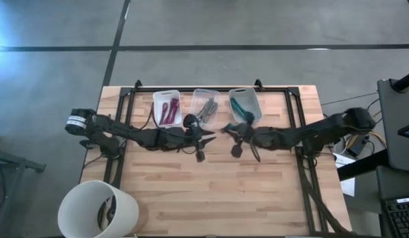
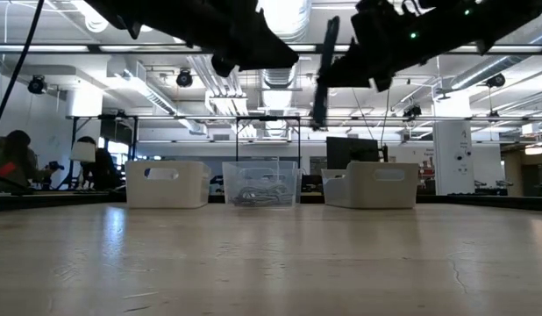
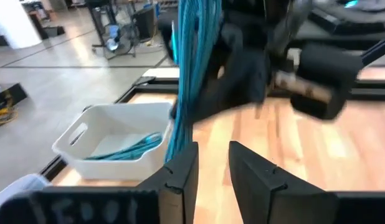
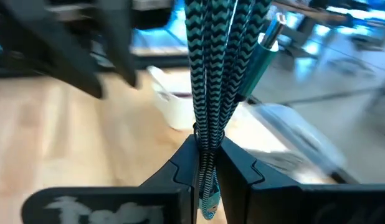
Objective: Pick & Place USB Port
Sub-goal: Put the blue charger cable into the gray bin
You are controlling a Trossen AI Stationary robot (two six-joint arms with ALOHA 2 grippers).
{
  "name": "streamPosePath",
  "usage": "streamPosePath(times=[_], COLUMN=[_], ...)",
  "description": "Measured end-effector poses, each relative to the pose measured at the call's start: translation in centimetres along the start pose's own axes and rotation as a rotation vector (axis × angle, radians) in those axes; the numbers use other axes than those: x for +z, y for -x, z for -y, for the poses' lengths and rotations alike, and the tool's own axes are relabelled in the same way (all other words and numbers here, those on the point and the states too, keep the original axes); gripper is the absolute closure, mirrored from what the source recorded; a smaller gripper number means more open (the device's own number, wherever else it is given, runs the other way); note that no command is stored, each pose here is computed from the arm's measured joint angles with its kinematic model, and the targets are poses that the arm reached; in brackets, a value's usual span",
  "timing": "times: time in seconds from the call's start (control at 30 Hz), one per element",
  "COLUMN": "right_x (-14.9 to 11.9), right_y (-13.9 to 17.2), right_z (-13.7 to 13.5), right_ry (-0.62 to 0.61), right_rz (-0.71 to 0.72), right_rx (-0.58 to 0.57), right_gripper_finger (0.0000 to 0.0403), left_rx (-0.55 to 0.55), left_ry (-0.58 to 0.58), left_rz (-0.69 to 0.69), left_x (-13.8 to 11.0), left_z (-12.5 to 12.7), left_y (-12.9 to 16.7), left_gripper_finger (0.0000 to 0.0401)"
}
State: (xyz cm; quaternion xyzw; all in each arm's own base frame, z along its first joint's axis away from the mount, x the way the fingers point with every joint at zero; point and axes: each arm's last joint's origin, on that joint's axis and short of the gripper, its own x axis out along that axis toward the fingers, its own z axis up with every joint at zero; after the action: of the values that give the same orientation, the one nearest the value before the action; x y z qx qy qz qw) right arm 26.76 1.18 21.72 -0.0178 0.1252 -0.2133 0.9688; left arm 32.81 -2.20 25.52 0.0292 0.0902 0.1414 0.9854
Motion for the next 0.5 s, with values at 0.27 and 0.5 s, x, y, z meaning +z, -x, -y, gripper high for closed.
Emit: streamPosePath(times=[0.27, 0.5], right_x=[1.3, 1.0], right_y=[3.7, 4.1], right_z=[4.5, 10.0], right_ry=[-0.106, -0.242], right_rz=[-0.102, -0.197], right_rx=[-0.231, -0.343], right_gripper_finger=[0.0367, 0.0367], left_rx=[0.040, 0.041], left_ry=[-0.012, -0.011], left_rz=[-0.028, -0.027], left_x=[-0.3, -0.3], left_z=[-0.1, -0.2], left_y=[0.0, 0.0], left_gripper_finger=[0.0305, 0.0305])
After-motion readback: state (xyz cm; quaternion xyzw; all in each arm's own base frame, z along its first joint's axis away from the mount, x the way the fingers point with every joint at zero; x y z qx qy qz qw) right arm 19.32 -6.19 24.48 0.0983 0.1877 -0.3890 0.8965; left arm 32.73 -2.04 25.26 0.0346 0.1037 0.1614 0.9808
